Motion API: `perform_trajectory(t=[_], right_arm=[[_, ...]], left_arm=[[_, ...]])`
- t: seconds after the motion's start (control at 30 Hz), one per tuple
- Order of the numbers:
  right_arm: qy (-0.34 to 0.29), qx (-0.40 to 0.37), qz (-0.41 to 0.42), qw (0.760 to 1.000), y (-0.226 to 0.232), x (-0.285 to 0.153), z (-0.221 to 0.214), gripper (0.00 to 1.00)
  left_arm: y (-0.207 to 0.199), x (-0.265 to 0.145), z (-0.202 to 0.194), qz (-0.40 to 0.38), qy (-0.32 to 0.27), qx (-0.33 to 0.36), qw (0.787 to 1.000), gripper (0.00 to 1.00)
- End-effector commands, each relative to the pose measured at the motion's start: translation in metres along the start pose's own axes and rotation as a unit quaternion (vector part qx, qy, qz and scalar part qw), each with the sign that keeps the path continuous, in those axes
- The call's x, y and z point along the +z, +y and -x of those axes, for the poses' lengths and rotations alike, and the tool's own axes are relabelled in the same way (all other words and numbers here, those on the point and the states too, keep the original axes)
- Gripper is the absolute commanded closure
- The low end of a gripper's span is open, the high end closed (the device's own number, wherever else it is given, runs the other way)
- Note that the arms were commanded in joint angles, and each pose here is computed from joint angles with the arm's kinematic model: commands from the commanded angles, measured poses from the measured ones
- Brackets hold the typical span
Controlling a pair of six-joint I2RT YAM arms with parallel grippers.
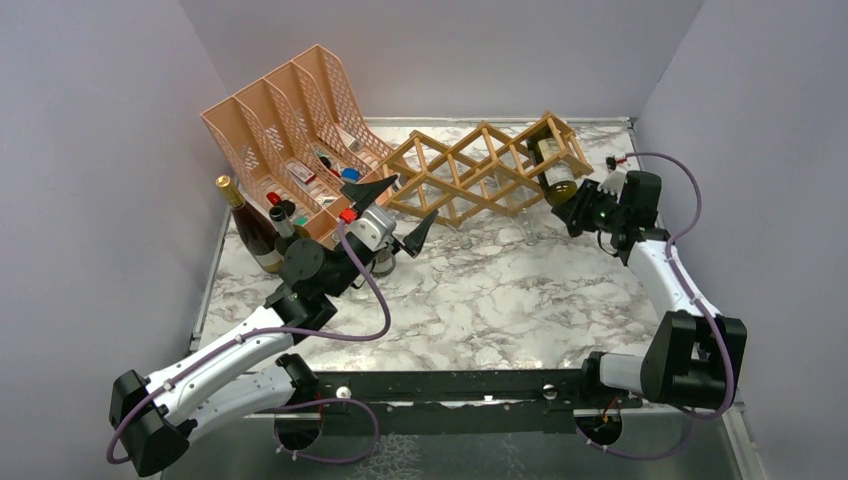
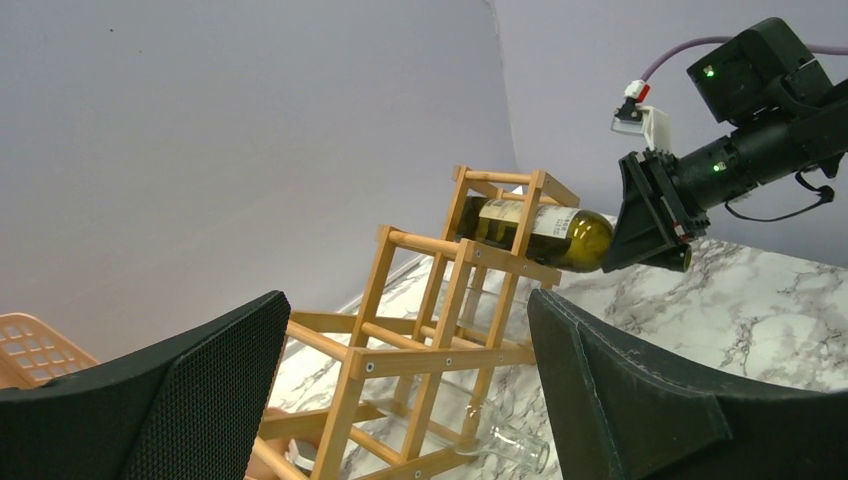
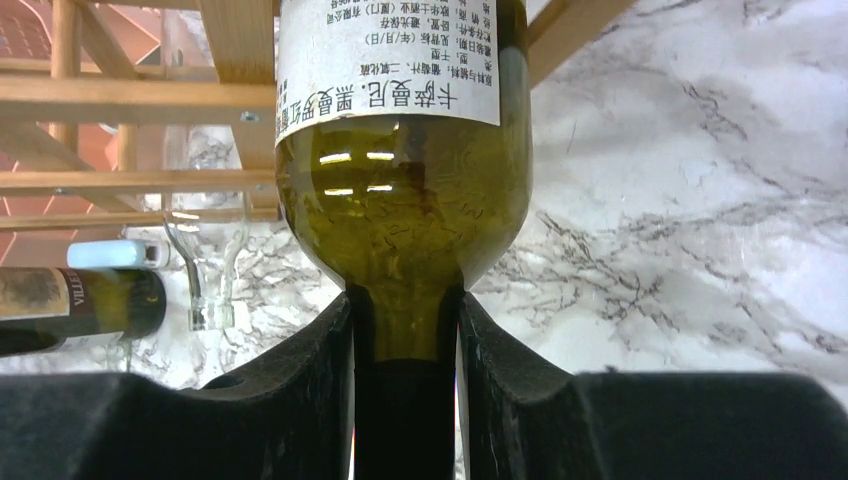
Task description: Take the wine bottle off the wine rack
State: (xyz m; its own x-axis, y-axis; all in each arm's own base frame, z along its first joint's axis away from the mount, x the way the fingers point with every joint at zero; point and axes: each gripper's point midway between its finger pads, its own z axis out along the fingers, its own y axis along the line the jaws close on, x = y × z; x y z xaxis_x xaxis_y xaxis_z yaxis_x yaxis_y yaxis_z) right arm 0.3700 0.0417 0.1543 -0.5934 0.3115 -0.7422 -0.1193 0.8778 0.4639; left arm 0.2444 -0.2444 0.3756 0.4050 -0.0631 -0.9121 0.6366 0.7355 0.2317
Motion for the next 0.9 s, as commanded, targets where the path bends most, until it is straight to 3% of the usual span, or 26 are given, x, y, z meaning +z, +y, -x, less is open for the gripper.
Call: perform_trajectory(t=[0.0, 0.6, 0.87], right_arm=[[-0.065, -0.027, -0.007, 0.997, 0.006, -0.015, 0.021, 0.87], [-0.11, -0.026, 0.004, 0.994, 0.029, -0.063, 0.006, 0.99], [-0.082, -0.002, 0.012, 0.997, 0.038, -0.078, -0.014, 0.99]], left_arm=[[0.0, -0.002, 0.007, 0.005, -0.014, 0.004, 1.0, 0.04], [-0.001, -0.002, 0.007, 0.004, -0.015, 0.007, 1.0, 0.04], [-0.002, -0.002, 0.005, 0.003, -0.012, 0.006, 1.0, 0.04]])
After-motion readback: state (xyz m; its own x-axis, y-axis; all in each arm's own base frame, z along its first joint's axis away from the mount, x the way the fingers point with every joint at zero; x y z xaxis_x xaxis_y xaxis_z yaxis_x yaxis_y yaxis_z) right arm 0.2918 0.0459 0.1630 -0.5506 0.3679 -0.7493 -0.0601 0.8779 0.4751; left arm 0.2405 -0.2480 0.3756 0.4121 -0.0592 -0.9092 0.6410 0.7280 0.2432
